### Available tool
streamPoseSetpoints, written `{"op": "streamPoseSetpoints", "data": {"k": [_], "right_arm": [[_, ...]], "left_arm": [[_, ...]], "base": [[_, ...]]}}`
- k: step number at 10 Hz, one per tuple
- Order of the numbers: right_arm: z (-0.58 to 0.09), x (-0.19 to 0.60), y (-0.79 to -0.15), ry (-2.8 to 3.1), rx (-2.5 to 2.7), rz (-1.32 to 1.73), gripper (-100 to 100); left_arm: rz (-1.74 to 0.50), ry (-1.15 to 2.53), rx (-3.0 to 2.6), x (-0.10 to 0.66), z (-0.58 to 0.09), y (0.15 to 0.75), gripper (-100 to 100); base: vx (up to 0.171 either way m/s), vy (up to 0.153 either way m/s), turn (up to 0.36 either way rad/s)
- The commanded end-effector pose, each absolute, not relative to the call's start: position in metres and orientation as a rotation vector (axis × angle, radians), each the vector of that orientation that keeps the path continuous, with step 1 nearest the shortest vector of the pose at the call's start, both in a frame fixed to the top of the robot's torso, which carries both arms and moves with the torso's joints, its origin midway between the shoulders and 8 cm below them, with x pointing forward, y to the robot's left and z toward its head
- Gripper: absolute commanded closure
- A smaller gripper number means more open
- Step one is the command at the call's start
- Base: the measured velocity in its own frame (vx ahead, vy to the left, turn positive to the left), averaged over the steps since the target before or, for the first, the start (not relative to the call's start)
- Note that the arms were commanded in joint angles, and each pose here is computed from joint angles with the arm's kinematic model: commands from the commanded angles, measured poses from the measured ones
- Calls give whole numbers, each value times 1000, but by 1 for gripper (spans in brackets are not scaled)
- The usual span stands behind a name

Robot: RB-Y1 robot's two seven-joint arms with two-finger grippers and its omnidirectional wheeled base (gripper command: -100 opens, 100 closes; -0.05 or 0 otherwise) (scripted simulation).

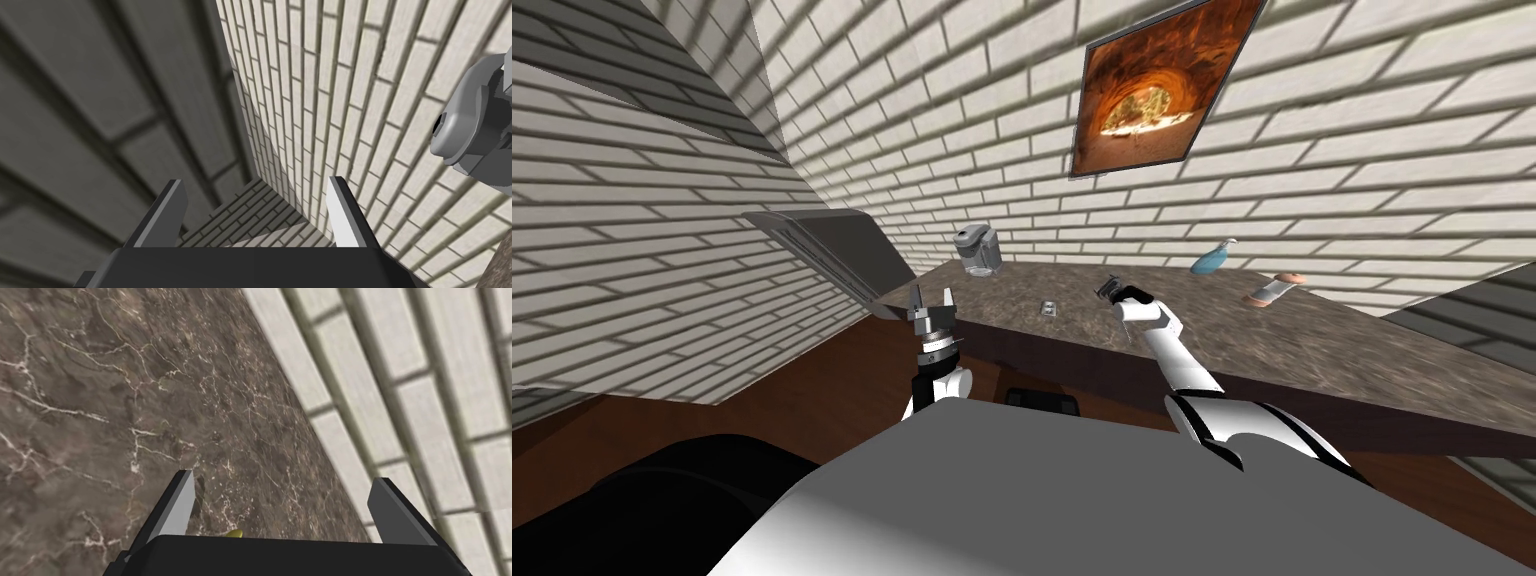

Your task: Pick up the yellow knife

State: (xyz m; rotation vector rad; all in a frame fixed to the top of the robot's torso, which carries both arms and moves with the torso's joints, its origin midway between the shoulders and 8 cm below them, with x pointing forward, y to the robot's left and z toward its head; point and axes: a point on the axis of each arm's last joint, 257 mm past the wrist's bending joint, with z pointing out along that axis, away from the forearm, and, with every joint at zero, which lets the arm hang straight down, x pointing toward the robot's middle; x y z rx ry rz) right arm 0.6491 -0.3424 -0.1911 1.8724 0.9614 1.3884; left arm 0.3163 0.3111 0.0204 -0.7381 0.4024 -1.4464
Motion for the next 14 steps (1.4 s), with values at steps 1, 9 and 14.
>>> {"op": "streamPoseSetpoints", "data": {"k": [1, 9, 14], "right_arm": [[-204, 647, -346, 961, 1926, 1354, -100], [-245, 649, -372, 813, 2273, 1196, -100], [-269, 638, -386, 678, 2488, 1063, -100]], "left_arm": [[-1446, 402, -738, 316, 20, 311, 0], [-1446, 402, -738, 316, 20, 311, 0], [-1446, 402, -738, 316, 20, 311, 0]], "base": [[5, 10, 12], [11, 13, -49], [11, 4, -44]]}}
